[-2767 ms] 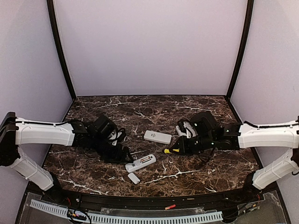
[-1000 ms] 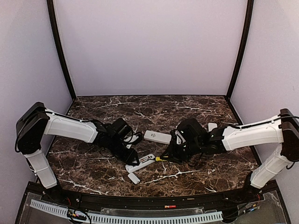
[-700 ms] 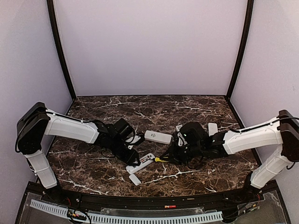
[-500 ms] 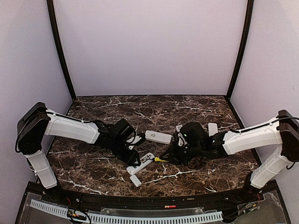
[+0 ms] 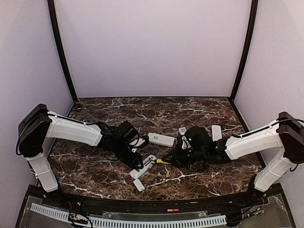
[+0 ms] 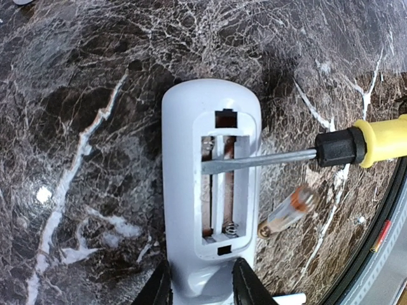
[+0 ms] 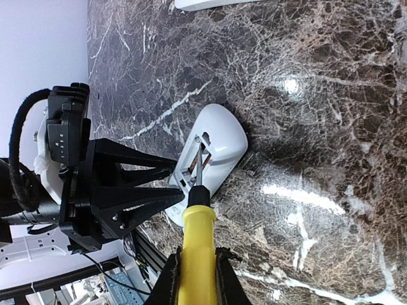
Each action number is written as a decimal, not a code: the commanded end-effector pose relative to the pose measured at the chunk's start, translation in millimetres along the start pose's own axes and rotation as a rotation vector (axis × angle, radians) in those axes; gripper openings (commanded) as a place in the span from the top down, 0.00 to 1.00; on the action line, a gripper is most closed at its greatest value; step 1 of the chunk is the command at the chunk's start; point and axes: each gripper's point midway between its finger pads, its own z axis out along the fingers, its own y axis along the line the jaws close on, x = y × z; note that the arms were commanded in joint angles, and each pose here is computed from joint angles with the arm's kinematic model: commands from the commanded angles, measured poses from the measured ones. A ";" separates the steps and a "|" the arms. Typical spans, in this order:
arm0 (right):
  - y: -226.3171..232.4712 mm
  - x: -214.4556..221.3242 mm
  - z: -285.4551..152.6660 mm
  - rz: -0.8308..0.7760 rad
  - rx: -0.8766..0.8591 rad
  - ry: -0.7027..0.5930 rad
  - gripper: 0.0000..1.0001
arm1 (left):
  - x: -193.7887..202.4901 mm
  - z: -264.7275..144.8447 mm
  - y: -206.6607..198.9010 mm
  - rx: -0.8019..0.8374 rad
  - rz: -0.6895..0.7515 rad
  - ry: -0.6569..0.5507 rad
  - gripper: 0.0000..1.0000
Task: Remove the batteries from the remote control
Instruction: Remove the battery from the remote control without the battery cover.
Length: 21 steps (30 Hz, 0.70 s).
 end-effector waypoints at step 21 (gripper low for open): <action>41.5 -42.1 -49.3 -0.227 -0.018 -0.250 1.00 | -13.7 -19.2 -3.8 -0.014 -0.069 -0.001 0.44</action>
